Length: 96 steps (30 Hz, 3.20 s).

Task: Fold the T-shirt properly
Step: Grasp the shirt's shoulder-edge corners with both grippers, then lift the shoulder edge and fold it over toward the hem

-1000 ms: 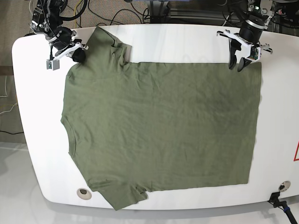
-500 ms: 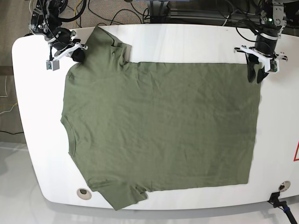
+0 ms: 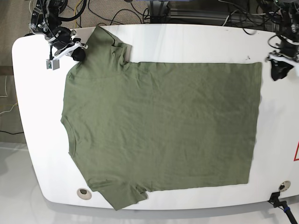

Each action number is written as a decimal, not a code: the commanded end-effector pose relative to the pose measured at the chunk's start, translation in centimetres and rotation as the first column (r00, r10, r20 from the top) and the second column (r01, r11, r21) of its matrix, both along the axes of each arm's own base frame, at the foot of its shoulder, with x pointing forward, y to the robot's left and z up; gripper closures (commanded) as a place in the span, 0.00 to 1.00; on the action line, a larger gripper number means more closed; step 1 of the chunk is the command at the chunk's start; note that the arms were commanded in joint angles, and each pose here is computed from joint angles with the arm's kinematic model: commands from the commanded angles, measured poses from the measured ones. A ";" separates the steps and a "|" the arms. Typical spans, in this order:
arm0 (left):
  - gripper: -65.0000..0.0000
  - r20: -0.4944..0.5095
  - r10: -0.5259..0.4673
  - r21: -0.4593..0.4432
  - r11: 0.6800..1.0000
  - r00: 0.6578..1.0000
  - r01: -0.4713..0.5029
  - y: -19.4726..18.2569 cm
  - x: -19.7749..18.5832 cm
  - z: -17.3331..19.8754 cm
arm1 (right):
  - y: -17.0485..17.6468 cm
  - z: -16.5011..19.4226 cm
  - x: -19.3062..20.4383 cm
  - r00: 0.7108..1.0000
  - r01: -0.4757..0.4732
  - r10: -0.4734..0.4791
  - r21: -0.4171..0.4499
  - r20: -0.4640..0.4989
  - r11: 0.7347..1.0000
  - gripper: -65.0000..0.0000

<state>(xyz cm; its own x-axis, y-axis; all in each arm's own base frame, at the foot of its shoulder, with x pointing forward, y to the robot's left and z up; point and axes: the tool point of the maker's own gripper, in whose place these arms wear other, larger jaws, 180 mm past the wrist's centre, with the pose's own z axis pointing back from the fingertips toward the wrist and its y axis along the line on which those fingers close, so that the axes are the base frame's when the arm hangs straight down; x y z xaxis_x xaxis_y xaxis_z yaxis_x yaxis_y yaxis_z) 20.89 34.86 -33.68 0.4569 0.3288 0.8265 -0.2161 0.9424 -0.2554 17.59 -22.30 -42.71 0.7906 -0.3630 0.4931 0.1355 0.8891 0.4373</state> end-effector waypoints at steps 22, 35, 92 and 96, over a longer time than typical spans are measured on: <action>0.70 -0.173 0.134 -0.357 0.915 0.976 -0.189 4.4 -5.1 -4.0 | -0.4 -0.2 -2.0 0.999 -0.004 0.003 -0.025 -0.048 1.000 1.00; 0.73 -0.240 -0.014 -0.441 0.893 0.971 -0.096 -1.2 -3.8 -7.2 | -0.4 -0.1 -2.1 0.999 -0.007 0.006 -0.022 -0.049 1.000 1.00; 1.00 -0.179 -0.025 -0.306 0.951 0.983 -0.032 -1.1 -1.6 -6.2 | 0.9 0.7 -1.5 0.998 -0.055 0.054 -0.026 -0.020 0.998 1.00; 1.00 -0.174 -0.046 -0.250 0.968 0.984 0.001 -1.1 -1.3 -5.2 | 1.1 1.6 -1.9 0.997 -0.073 0.073 -0.041 -0.002 0.996 1.00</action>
<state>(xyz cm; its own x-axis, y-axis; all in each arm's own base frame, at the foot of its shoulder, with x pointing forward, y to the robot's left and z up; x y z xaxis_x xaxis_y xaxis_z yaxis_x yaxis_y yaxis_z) 18.82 33.04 -40.35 0.6177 0.5295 0.5815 -0.2860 0.8400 -0.4611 15.12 -20.87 -42.15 0.8297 -0.2950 0.4740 0.0904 0.9088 0.4073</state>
